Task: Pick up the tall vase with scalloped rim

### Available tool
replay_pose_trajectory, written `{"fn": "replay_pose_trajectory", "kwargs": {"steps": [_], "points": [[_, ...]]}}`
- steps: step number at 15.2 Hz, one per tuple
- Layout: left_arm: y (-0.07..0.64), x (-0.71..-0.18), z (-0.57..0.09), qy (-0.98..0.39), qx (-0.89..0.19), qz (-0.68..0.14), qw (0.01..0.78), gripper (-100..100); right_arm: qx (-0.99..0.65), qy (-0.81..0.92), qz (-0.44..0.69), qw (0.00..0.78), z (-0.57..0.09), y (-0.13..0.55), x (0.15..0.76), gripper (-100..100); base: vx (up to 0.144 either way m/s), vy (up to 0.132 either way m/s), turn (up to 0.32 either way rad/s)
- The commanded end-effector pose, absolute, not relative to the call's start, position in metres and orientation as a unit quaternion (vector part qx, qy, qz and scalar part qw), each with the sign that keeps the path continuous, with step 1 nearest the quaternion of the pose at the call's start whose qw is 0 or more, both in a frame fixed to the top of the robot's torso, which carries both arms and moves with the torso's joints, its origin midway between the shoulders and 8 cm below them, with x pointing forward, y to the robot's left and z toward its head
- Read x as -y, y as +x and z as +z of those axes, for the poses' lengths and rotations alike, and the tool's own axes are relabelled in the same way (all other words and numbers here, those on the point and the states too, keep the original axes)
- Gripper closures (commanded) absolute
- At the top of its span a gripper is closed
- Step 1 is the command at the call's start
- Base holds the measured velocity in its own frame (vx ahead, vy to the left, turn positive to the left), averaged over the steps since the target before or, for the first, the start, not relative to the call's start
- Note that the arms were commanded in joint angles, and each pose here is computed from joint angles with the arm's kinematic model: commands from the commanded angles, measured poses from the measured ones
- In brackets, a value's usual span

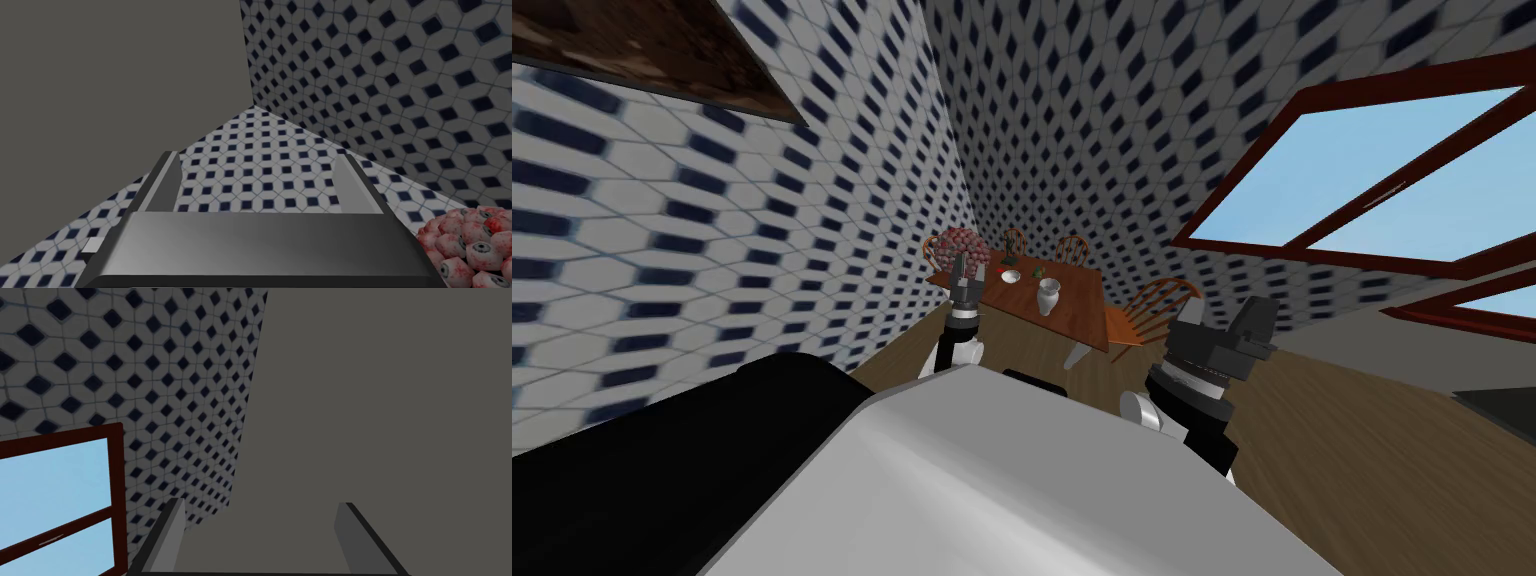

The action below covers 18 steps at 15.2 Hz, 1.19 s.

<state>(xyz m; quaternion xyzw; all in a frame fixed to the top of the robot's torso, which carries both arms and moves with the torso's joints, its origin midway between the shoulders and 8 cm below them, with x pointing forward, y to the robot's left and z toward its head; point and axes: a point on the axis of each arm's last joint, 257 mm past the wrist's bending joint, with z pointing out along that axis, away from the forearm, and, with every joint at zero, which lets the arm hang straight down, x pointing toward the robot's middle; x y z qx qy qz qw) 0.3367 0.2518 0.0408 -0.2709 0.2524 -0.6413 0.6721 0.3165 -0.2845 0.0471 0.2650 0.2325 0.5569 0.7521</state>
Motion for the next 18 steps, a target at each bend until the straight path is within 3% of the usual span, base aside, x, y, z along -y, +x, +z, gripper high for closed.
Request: {"fn": "replay_pose_trajectory", "kwargs": {"steps": [1, 18], "points": [[0.344, -0.252, 0.035, -0.273, -0.275, -0.639, 0.664, -100, -0.232, 0.265, 0.557, 0.752, 0.047, 0.316, 0.284, 0, 0.004, -0.004, -0.073], [0.392, -0.285, -0.010, -0.359, -0.363, -0.609, 0.607, -100, -0.232, 0.265, 0.557, 0.752, 0.047, 0.316, 0.284, 0, 0.012, -0.005, -0.098]]}}
